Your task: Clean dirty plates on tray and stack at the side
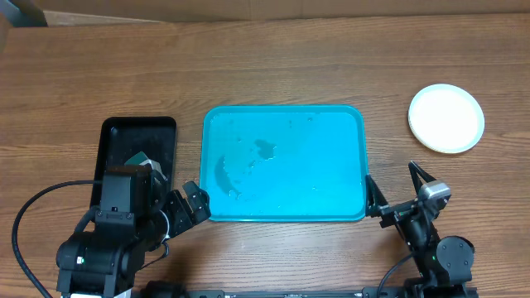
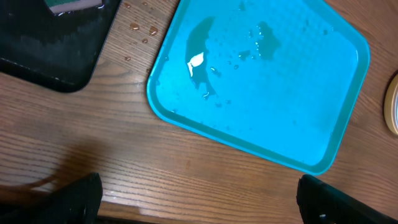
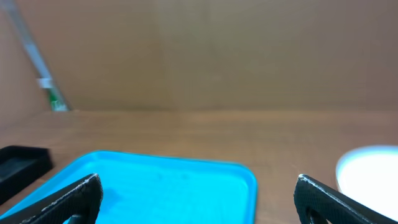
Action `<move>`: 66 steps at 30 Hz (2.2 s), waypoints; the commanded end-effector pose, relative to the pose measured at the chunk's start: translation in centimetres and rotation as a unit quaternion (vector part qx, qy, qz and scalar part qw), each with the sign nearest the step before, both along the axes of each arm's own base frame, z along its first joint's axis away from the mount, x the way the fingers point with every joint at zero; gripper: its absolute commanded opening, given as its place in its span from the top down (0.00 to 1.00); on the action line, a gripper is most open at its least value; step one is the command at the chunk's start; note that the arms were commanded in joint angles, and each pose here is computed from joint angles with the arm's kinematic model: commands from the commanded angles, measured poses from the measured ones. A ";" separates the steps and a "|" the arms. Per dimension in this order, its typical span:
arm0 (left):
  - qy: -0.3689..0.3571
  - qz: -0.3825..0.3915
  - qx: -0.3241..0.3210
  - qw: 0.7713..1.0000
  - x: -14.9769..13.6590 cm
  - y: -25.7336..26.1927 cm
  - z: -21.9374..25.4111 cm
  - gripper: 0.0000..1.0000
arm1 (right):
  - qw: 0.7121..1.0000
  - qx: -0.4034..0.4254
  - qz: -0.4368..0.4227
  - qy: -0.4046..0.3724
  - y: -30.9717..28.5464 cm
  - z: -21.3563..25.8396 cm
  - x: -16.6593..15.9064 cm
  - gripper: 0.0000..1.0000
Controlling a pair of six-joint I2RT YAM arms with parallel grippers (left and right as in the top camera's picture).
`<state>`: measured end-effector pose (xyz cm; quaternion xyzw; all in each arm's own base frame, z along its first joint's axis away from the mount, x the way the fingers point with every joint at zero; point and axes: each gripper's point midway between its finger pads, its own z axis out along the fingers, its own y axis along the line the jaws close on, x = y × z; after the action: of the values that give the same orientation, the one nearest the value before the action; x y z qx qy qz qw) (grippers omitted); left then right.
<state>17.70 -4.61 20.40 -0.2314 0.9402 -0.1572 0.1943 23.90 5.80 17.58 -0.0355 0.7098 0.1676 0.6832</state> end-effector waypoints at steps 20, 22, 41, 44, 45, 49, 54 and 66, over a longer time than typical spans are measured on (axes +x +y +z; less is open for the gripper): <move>-0.001 0.004 0.004 1.000 0.1 0.1 0.0 0.00 | 0.991 0.034 -0.131 0.013 -5.2 -0.7 0.7 0.00; -0.001 0.004 0.004 1.000 0.1 0.1 0.0 0.00 | 0.992 0.008 -0.128 0.010 -5.1 -0.7 0.7 0.00; -0.001 0.004 0.004 1.000 0.1 0.1 0.0 0.00 | 0.992 -0.015 -0.127 0.005 -5.1 -0.6 0.7 0.00; -0.001 0.004 0.004 1.000 0.1 0.1 0.0 0.00 | 0.992 -0.015 -0.127 0.005 -5.1 -0.6 0.7 0.00; -0.001 0.004 0.004 1.000 0.1 0.1 0.0 0.00 | 0.992 -0.015 -0.127 0.005 -5.1 -0.6 0.7 0.00; -0.001 0.004 0.004 1.000 0.1 0.1 0.0 0.00 | 0.992 -0.015 -0.127 0.005 -5.1 -0.6 0.7 0.00; -0.001 0.004 0.004 1.000 0.1 0.1 0.0 0.00 | 0.992 -0.015 -0.127 0.005 -5.1 -0.6 0.7 0.00; 0.022 -0.001 0.018 1.000 -1.0 0.5 -0.7 0.00 | 0.992 -0.015 -0.127 0.005 -5.1 -0.6 0.7 0.00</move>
<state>16.64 -4.29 19.83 -0.2357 0.9454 -0.1435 0.1735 24.64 0.80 17.07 0.0479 0.7164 0.0722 0.6923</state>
